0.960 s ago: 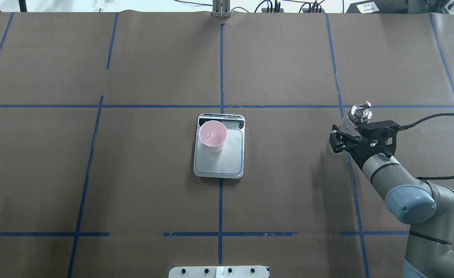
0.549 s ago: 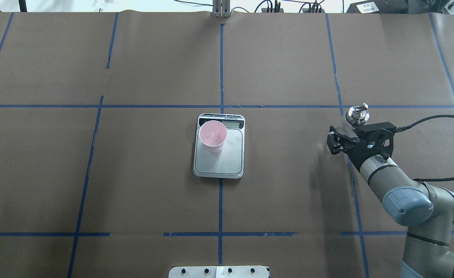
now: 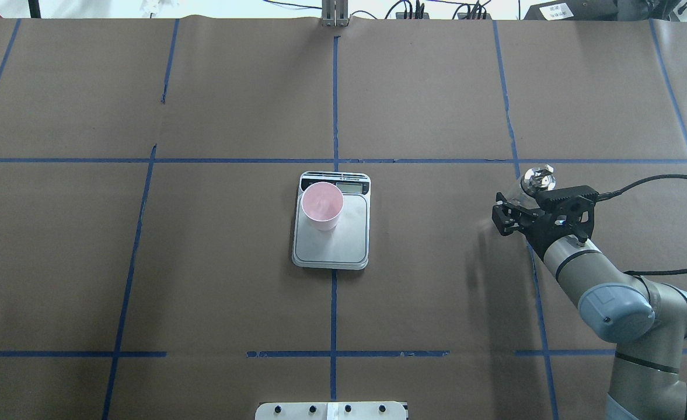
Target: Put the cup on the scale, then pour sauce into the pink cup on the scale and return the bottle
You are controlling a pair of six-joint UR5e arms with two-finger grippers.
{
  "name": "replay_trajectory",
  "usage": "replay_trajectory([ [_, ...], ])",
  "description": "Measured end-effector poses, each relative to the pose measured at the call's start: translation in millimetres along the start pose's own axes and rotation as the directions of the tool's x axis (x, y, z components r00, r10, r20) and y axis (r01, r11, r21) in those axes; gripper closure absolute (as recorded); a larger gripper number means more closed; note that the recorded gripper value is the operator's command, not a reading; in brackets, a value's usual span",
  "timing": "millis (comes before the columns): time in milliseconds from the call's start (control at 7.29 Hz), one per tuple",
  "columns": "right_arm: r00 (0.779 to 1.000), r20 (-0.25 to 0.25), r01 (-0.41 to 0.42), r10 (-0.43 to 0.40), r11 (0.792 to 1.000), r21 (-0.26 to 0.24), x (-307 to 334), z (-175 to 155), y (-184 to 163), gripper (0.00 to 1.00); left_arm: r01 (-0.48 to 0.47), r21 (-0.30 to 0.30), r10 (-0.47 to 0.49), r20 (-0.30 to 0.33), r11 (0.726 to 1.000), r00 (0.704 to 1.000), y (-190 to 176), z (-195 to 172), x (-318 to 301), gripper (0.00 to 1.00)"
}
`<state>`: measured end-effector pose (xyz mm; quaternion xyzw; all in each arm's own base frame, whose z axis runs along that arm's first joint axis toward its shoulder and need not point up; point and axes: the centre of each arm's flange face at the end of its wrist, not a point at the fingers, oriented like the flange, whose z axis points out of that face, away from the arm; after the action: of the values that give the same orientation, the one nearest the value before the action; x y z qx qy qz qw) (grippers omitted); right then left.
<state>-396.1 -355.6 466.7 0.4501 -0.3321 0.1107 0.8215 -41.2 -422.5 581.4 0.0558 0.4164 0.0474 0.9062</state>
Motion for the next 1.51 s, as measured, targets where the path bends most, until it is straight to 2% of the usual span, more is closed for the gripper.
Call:
replay_trajectory([
  [823,1.000,0.005,-0.002,0.002,1.000,0.000,-1,-2,0,0.00,-0.006,0.005,0.006,0.000,1.000,1.000,-1,-2,3,0.00],
  [1509,1.000,0.020,0.021,-0.021,1.000,-0.003,4,-15,24,0.00,-0.007,0.006,0.007,-0.001,1.000,1.000,-1,-3,3,0.00],
])
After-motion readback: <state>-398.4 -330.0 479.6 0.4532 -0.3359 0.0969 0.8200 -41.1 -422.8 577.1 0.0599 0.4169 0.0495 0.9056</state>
